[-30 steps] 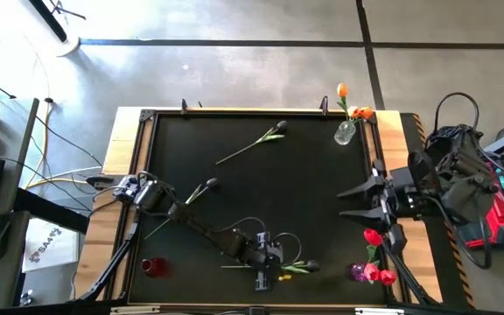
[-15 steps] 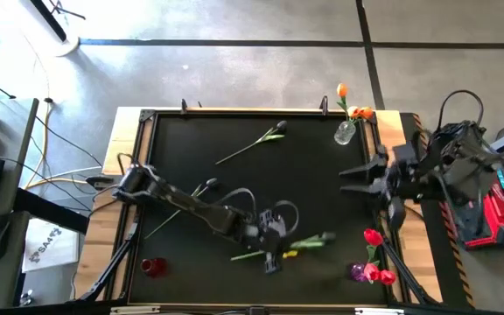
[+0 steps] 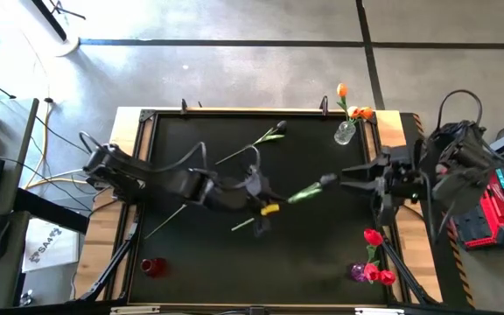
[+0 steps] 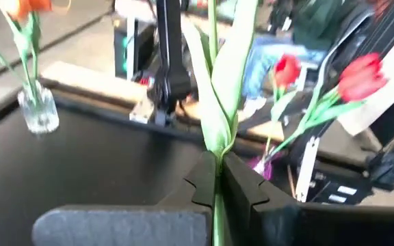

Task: Sort flowers into vase by color
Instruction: Put the bottom black tulip into the red flower vase

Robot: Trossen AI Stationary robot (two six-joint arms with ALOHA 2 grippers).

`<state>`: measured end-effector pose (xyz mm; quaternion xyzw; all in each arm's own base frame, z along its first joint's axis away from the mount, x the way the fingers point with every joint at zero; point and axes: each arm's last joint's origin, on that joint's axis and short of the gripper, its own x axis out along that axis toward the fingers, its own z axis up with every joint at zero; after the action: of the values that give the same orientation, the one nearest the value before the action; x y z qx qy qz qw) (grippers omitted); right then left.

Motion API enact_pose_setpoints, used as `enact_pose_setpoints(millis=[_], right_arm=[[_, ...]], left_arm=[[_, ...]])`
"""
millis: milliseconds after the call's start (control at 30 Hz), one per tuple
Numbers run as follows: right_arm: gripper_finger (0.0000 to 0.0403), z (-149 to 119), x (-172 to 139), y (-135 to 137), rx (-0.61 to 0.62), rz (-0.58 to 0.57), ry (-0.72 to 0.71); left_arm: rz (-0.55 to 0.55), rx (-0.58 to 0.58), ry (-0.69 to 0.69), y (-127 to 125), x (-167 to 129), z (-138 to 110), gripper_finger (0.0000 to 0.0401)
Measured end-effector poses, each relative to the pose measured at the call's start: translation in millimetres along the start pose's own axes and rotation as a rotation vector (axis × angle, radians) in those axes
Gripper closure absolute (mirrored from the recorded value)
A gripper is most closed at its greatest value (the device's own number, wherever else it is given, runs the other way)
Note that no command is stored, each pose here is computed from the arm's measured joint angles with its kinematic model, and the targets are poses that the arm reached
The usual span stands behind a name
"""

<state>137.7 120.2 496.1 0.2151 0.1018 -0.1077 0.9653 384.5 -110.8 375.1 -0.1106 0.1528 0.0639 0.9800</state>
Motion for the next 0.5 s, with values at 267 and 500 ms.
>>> enact_pose_setpoints(millis=[267, 500], right_arm=[[0.0234, -11.3, 16.8, 28.7, -0.142, 0.135, 0.056], [0.0234, 8.0, 35.7, 48.5, -0.247, 0.171, -0.152]], left_arm=[[-0.164, -0.012, -0.259, -1.5, -51.7, 50.5, 0.0401], [-0.312, -0.005, -0.348, -5.2, -63.2, 63.7, 0.0401]])
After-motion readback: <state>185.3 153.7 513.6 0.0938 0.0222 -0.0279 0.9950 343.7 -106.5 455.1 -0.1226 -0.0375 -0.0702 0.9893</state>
